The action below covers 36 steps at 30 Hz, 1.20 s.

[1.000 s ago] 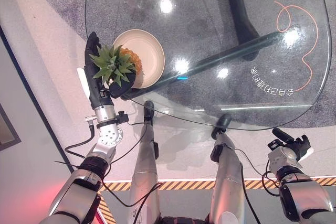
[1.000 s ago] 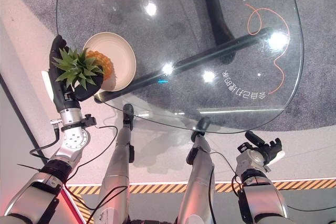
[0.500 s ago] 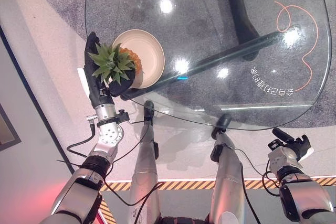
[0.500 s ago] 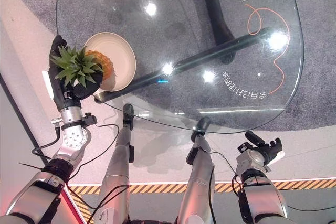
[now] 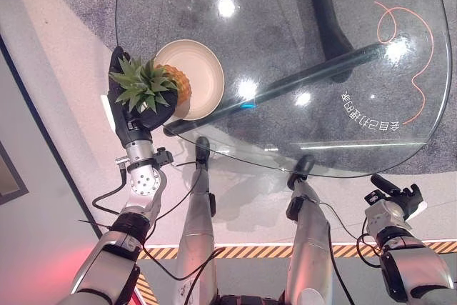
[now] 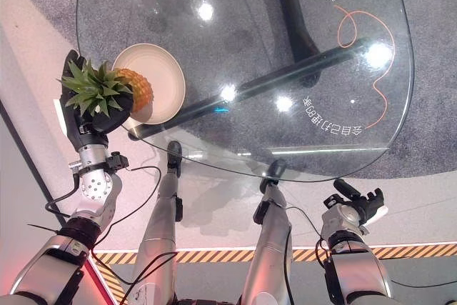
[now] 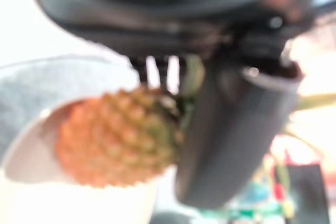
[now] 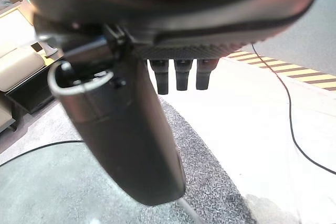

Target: Pick up the fruit to the plate

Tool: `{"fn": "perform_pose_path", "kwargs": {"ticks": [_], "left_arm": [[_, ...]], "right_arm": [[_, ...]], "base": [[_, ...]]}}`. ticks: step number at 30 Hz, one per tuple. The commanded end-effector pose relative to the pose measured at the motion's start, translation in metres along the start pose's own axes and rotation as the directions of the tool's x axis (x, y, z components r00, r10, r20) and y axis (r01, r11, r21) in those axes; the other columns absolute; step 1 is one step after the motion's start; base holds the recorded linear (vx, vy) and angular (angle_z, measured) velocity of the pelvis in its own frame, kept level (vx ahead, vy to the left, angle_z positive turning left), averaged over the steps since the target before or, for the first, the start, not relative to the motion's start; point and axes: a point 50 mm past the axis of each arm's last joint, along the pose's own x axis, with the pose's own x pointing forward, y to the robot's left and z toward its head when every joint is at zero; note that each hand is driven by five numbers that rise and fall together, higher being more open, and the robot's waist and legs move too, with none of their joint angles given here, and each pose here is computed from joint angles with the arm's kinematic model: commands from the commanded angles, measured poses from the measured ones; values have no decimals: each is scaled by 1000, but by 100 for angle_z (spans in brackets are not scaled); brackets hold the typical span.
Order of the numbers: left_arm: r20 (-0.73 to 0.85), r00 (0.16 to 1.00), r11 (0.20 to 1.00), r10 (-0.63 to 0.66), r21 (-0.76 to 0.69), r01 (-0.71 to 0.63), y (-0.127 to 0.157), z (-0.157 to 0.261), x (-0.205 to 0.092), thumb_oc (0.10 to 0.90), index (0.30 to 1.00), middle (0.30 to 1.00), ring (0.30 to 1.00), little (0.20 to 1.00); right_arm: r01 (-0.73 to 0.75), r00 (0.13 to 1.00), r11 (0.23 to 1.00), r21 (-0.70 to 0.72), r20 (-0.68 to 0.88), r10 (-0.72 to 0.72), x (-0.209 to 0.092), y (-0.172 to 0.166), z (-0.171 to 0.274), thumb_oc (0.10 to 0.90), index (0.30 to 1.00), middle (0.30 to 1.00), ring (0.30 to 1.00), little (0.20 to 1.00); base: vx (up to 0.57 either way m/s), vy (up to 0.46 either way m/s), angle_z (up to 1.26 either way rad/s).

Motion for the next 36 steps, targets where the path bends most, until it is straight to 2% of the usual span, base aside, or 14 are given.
{"fn": "perform_pose_path", "kwargs": {"ticks": [1, 12, 25, 36], "left_arm": [[130, 989, 990, 71, -134, -54, 5, 25, 11, 800, 900, 900, 900, 900], [53, 996, 971, 74, -231, -60, 8, 15, 8, 800, 900, 900, 900, 900], [14, 1000, 944, 9, -330, -4, 4, 10, 5, 800, 900, 900, 900, 900], [41, 998, 962, 43, -270, -31, 4, 13, 6, 800, 900, 900, 900, 900]], "right_arm": [[69, 994, 998, 3, 89, -69, 12, -27, 17, 800, 900, 900, 900, 900], [72, 994, 997, 5, 80, -72, 11, -27, 14, 800, 900, 900, 900, 900], [70, 994, 998, 6, 80, -70, 12, -28, 16, 800, 900, 900, 900, 900], [65, 995, 998, 8, 80, -66, 11, -26, 15, 800, 900, 900, 900, 900]], "base": [[0, 0, 0], [0, 0, 0], [0, 0, 0], [0, 0, 0]]}}
